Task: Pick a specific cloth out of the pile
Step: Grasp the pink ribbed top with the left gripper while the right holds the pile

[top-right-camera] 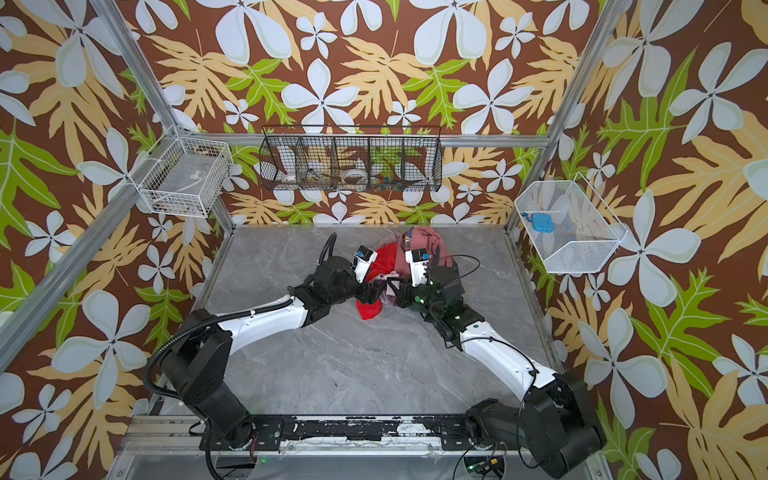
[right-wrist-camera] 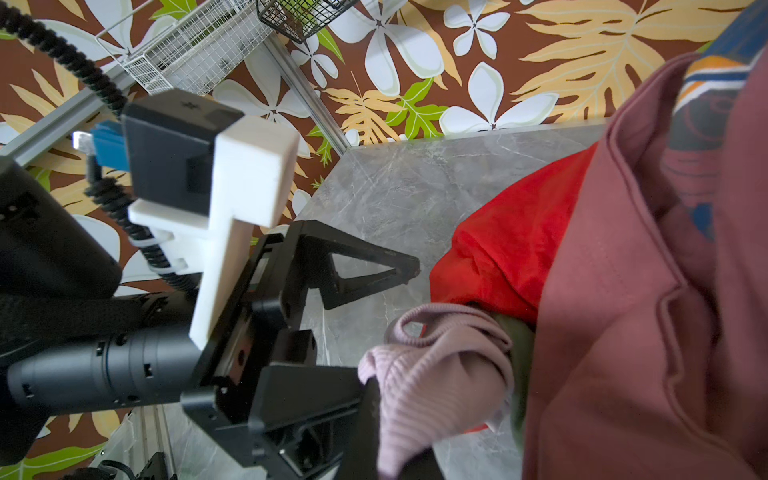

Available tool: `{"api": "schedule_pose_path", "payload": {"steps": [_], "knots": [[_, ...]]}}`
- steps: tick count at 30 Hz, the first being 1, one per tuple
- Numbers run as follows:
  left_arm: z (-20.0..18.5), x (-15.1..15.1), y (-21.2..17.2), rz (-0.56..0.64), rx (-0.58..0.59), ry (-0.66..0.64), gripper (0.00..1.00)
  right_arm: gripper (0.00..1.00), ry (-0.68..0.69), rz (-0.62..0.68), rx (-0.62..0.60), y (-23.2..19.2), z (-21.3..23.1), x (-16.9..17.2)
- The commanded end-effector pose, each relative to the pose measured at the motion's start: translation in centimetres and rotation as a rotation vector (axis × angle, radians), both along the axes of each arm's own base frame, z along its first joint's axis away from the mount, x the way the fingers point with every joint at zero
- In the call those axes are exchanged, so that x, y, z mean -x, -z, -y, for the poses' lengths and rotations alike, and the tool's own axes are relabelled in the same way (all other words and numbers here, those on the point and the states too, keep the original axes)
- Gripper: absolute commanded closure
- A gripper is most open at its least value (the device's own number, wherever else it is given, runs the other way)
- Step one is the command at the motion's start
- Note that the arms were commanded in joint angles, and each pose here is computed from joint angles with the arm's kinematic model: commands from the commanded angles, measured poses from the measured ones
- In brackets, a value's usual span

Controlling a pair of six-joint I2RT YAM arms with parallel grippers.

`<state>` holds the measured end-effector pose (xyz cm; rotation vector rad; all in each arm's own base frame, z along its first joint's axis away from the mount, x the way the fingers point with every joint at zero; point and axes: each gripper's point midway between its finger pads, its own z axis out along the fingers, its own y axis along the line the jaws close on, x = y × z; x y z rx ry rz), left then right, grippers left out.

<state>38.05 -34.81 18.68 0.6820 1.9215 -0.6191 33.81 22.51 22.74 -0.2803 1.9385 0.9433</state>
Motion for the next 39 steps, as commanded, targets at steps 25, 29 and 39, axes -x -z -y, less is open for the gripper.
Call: {"api": "schedule_pose_path", "payload": {"steps": [25,29,39], "knots": [[2.5,0.8,-1.4,0.016,0.004,0.025,1.00,0.31,0.194,0.048,0.036,-0.3,4.6,-1.3],[2.1,0.8,-2.1,0.022,0.014,0.009,1.00,0.22,0.264,0.065,0.023,-0.6,6.4,-1.4],[1.6,1.4,-4.3,0.037,0.071,-0.003,1.00,0.30,0.272,-0.009,-0.020,1.4,7.0,-2.5]]}}
